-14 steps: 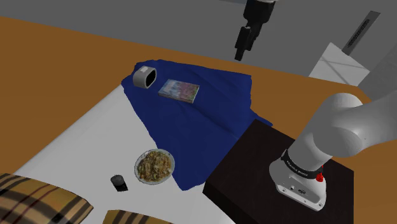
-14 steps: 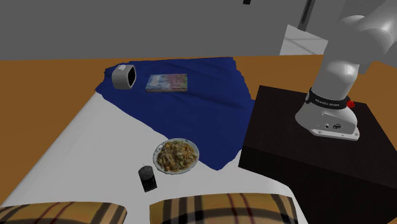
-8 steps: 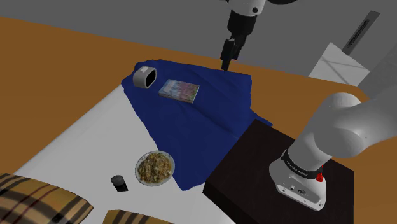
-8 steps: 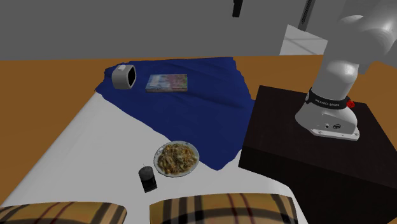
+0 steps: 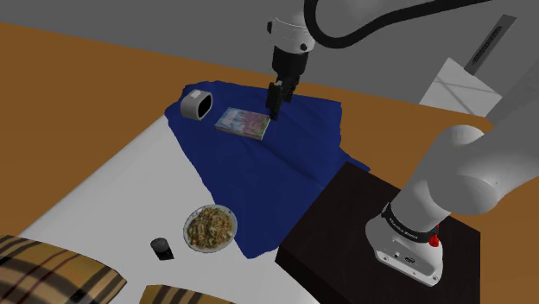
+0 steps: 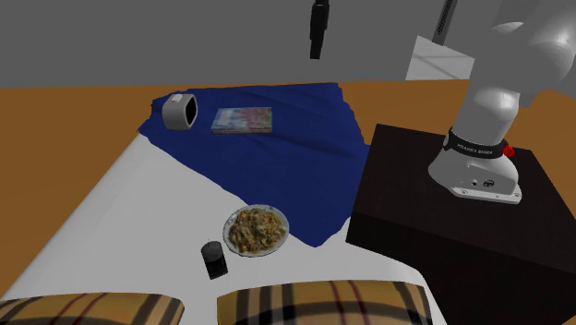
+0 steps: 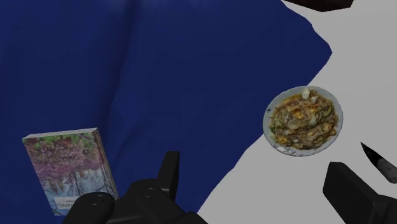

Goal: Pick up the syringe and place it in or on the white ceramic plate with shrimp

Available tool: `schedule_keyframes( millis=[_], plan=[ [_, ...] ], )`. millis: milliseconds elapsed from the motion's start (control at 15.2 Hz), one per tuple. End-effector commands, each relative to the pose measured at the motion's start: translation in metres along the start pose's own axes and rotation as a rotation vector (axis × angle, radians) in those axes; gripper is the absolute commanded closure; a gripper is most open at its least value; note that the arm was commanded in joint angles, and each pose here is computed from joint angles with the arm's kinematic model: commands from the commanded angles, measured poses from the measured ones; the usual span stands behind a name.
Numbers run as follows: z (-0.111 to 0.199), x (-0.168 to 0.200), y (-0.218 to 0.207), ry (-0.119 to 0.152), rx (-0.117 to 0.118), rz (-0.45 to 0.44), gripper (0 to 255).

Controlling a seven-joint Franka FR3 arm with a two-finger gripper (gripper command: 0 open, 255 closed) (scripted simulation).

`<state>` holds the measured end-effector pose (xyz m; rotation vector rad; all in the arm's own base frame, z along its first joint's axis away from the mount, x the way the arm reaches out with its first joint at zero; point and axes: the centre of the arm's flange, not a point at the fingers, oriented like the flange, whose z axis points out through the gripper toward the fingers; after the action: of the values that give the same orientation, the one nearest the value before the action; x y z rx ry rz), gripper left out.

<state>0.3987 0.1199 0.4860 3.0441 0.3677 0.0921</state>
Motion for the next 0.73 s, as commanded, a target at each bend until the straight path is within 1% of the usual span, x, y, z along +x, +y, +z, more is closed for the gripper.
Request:
schedule_keyframes(
  millis=[0,660],
  plan=[
    [0.018,0.015,-0.019,0.000,0.005,-0.020,0],
    [0.094,0.075,-0.106,-0.008,0.024,-0.120,0]
  ],
)
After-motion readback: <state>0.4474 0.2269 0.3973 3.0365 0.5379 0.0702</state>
